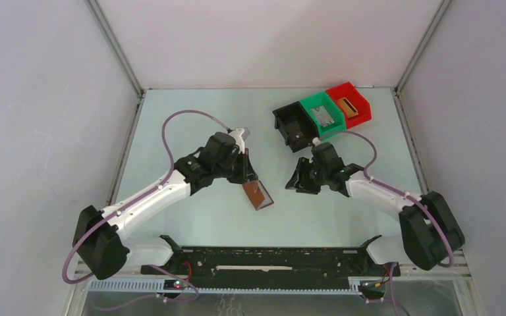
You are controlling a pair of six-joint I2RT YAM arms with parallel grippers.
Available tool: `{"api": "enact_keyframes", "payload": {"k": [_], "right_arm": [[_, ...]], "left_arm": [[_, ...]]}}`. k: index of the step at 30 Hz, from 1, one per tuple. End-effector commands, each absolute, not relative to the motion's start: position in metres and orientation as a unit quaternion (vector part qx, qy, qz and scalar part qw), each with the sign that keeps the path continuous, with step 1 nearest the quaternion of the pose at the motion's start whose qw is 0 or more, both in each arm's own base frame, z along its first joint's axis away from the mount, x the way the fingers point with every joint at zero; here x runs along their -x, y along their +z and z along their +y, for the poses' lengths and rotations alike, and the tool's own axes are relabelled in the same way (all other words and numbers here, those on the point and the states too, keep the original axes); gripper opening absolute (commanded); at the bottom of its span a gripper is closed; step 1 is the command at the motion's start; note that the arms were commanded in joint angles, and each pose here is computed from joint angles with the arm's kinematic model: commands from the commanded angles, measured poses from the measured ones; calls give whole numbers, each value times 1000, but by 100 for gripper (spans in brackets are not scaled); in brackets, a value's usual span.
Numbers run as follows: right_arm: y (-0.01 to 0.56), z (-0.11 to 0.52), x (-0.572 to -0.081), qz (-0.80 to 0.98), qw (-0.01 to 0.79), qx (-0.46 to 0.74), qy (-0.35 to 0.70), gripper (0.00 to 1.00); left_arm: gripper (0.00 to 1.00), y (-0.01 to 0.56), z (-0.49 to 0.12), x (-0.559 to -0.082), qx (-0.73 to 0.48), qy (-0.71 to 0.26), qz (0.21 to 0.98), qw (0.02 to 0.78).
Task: Take the credit cards out of the card holder
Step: Open the card holder at the center of the board.
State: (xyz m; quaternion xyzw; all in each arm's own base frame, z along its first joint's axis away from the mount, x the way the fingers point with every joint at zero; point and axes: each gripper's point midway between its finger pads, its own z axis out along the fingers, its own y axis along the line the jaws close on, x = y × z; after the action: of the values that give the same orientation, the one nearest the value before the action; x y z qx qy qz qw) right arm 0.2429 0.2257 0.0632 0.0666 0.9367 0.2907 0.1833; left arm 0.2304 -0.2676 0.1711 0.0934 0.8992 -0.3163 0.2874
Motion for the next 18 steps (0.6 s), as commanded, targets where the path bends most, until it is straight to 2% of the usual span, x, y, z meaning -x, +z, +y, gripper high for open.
{"api": "enact_keyframes", "payload": {"k": [1, 6, 12, 18], "right_arm": [[88, 216, -251, 927, 221, -72, 294, 55], [94, 229, -246, 922, 221, -68, 311, 53], [86, 251, -242, 923, 212, -48, 317, 38], [80, 273, -247, 923, 197, -31, 330, 37]], "left_arm": [[0, 178, -271, -232, -103, -326, 892, 295], [0, 163, -242, -231, -77, -294, 905, 298], [0, 103, -195, -212, -11, -243, 937, 251], [0, 59, -161, -213, 55, -188, 951, 239]]}}
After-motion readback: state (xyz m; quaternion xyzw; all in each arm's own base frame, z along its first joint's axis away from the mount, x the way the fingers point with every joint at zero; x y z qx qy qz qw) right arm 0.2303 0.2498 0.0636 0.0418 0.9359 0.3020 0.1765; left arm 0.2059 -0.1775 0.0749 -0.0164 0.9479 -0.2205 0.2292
